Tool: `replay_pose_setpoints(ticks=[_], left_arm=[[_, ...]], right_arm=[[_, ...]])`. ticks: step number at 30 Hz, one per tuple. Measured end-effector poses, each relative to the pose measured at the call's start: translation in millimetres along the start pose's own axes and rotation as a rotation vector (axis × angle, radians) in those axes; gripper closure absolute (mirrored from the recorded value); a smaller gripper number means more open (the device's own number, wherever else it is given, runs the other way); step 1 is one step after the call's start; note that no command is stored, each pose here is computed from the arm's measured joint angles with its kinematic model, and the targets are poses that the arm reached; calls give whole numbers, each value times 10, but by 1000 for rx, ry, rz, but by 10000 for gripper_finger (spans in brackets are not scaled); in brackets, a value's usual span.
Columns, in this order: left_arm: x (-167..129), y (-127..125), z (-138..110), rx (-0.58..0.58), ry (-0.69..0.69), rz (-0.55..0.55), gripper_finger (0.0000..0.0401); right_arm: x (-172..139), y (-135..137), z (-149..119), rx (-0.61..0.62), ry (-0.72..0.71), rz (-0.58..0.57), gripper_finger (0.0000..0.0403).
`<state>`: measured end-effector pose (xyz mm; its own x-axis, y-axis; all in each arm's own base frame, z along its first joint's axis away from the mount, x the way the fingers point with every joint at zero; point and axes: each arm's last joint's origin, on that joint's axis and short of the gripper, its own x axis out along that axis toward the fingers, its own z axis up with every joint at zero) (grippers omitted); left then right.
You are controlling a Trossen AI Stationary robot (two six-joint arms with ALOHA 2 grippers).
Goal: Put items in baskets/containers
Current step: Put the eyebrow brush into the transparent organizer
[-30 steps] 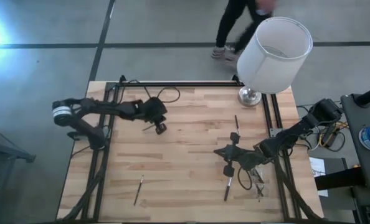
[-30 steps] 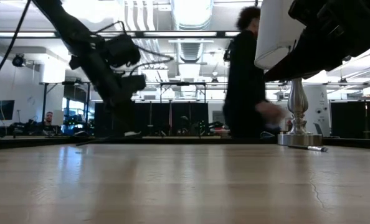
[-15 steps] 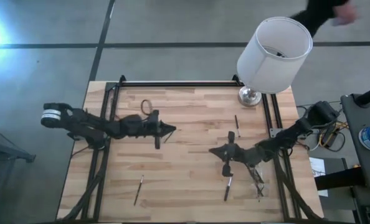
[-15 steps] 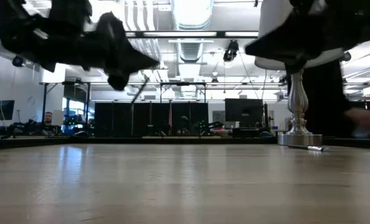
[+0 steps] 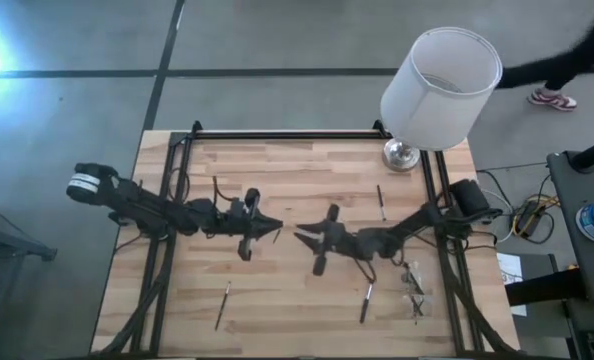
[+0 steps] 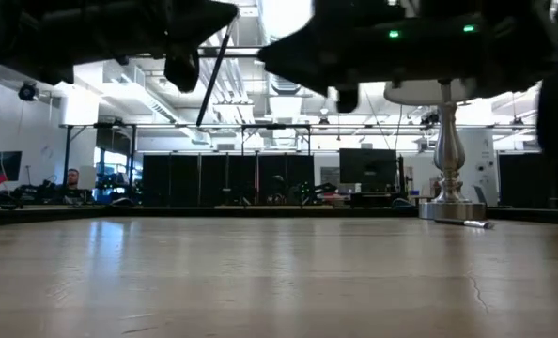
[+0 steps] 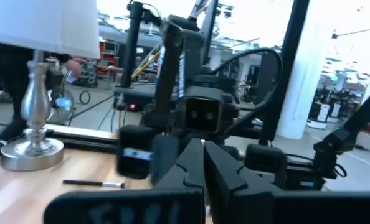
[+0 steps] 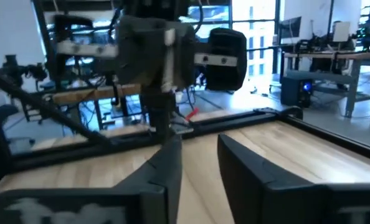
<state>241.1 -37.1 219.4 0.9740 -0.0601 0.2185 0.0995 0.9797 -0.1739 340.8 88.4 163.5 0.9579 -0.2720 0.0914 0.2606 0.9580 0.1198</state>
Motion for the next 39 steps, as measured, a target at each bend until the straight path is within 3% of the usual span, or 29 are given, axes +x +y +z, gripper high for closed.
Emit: replay_pose_setpoints(ticks=[6, 13, 22, 28, 39], left_arm=[[3, -73, 5, 22, -6, -20, 401], [2, -80, 6, 20, -6, -22, 401], [1, -83, 14, 18, -14, -24, 401], [2, -85, 13, 19, -13, -29, 401], [-22, -101, -35, -20, 54, -53, 378]], right_arm=[[239, 81, 62, 22, -44, 73, 264], [372, 154, 128, 5, -47, 78, 261], [500, 162, 168, -23, -2, 60, 306], [508, 191, 176, -70, 5, 65, 379], [404, 286, 212, -165, 78, 91, 389]])
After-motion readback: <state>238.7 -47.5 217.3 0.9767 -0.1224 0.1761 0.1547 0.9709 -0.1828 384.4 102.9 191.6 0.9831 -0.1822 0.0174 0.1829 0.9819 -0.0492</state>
